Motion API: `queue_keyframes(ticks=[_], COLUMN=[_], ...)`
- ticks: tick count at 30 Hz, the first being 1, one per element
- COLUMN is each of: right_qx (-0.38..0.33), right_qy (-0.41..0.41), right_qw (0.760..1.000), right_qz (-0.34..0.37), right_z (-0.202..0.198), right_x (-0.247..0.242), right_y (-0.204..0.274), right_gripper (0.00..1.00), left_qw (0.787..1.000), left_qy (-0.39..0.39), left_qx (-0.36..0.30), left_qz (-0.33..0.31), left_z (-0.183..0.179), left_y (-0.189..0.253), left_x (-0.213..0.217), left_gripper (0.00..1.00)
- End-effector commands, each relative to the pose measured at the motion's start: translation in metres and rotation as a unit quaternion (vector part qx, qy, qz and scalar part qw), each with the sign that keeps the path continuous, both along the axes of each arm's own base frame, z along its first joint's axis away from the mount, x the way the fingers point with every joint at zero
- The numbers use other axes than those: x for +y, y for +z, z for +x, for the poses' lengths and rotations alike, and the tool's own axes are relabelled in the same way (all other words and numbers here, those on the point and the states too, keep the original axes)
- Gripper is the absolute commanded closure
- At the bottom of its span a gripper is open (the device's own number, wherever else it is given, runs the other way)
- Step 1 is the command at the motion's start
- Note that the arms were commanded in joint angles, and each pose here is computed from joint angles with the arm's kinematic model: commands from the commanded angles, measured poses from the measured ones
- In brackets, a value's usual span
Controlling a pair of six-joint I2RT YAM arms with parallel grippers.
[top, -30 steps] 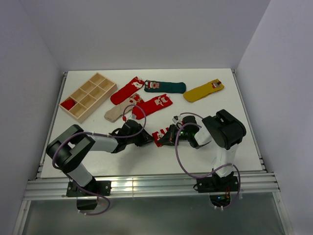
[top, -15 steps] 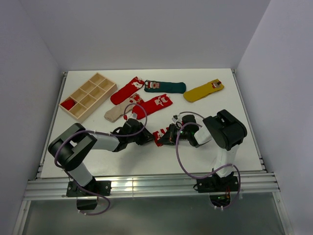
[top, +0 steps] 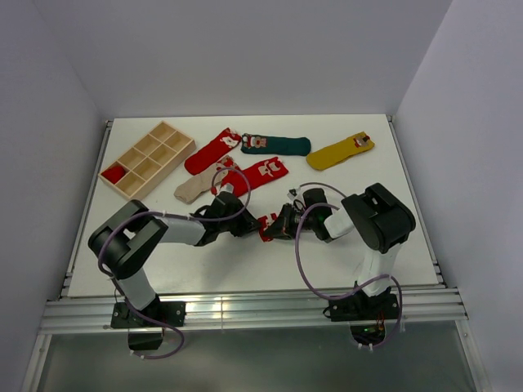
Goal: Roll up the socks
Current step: Roll the sock at the center of the board.
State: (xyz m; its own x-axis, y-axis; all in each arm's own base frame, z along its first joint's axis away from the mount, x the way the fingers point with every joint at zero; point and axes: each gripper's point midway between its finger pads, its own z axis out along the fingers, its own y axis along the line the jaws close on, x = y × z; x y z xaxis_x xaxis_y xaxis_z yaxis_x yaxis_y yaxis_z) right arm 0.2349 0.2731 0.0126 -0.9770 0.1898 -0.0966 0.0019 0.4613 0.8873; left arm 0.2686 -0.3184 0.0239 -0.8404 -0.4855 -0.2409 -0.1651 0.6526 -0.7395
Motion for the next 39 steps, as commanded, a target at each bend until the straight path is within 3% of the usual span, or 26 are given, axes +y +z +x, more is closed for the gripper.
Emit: queue_keyframes(ticks=[1,8,15,21,27,31,39], right_qx=[0.016,-0.023,-0.095,-0.214,-0.290,-0.316,-0.304], right_qy=[-0.015,-0.006,0.000,-0.007,-0.023,-0.032,-0.043], right_qw=[0.996,0.990,0.971,0.934,0.895,0.893,0.897], right_qz=[-0.082,-0.140,-0.217,-0.285,-0.338,-0.319,-0.320], right_z=[-0.006,0.002,0.006,0.015,0.013,0.012,0.021], right_x=[-0.016,-0.020,-0.025,-0.024,-0.027,-0.016,-0.005], right_y=[-0.033,-0.029,-0.004,0.033,0.041,0.051,0.043], right_gripper=[1.00,0.96,0.65,0.52,0.52,0.55,0.62], left_qw=[0.996,0.983,0.980,0.980,0.980,0.981,0.981], left_qy=[0.019,0.037,0.032,0.032,0.034,0.037,0.037], left_qx=[0.038,0.078,0.074,0.071,0.070,0.066,0.064], left_qz=[0.084,0.161,0.180,0.181,0.181,0.180,0.181], left_z=[-0.004,-0.007,-0.006,-0.006,-0.006,-0.005,-0.005], left_y=[-0.035,-0.058,-0.054,-0.050,-0.044,-0.040,-0.038], left_x=[0.024,0.042,0.040,0.037,0.036,0.035,0.033], left_gripper=[0.75,0.94,0.97,0.97,0.97,0.98,0.98])
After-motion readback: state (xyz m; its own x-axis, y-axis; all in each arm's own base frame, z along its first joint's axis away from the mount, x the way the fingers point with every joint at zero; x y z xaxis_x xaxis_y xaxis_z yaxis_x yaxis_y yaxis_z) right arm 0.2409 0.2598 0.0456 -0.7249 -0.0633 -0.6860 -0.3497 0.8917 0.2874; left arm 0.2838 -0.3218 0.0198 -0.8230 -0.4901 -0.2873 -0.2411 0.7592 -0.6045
